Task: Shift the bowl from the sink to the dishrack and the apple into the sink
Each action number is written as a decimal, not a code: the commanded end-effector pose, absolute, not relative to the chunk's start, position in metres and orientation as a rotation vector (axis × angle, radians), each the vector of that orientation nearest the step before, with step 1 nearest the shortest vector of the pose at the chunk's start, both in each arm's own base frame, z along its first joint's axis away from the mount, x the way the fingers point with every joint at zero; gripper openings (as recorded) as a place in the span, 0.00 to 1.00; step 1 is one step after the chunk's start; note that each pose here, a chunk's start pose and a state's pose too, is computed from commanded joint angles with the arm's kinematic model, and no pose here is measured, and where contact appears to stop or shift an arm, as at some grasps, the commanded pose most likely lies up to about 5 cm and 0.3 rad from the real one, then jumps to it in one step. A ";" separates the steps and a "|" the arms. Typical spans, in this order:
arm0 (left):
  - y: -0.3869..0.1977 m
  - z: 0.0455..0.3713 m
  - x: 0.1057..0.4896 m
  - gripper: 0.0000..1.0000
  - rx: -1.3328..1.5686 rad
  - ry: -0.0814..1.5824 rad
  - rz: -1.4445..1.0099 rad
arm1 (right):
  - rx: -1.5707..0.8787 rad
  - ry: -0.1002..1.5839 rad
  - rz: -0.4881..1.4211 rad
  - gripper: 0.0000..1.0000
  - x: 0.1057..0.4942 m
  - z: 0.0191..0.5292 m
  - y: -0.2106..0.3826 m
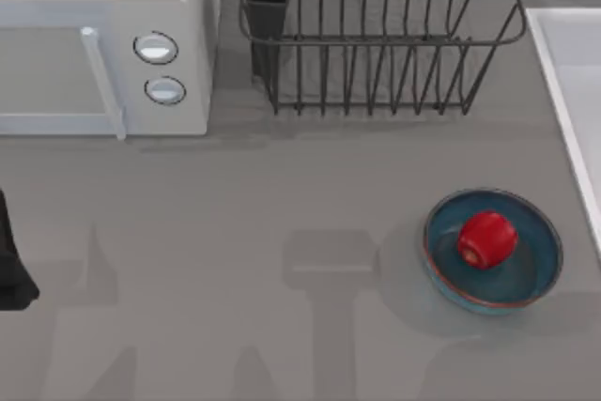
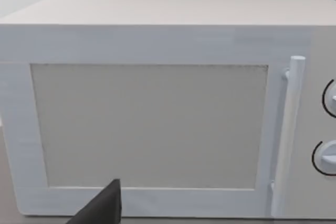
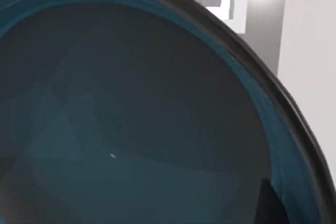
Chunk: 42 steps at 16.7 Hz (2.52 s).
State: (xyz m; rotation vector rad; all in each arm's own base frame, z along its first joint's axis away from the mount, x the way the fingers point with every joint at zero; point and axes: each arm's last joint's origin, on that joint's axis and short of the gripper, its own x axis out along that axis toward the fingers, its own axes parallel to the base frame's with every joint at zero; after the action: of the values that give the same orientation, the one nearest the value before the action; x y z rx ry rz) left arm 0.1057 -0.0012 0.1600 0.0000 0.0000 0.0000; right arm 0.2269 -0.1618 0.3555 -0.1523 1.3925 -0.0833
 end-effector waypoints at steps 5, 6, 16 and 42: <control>-0.001 0.160 0.106 1.00 0.000 0.000 0.000 | -0.418 1.122 -0.141 0.00 0.313 0.361 -0.076; -0.001 0.160 0.106 1.00 0.000 0.000 0.000 | -0.455 1.041 -0.140 0.00 0.328 0.362 -0.048; -0.001 0.160 0.106 1.00 0.000 0.000 0.000 | -0.206 0.178 -0.034 0.00 0.319 0.397 0.223; -0.001 0.160 0.106 1.00 0.000 0.000 0.000 | 0.003 -0.003 -0.010 0.00 0.381 0.225 0.264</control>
State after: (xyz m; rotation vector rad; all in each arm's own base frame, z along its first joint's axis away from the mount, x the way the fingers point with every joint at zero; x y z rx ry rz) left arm 0.1057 -0.0012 0.1600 0.0000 0.0000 0.0000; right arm 0.3809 0.2644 0.2247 0.0027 -0.0027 -0.0096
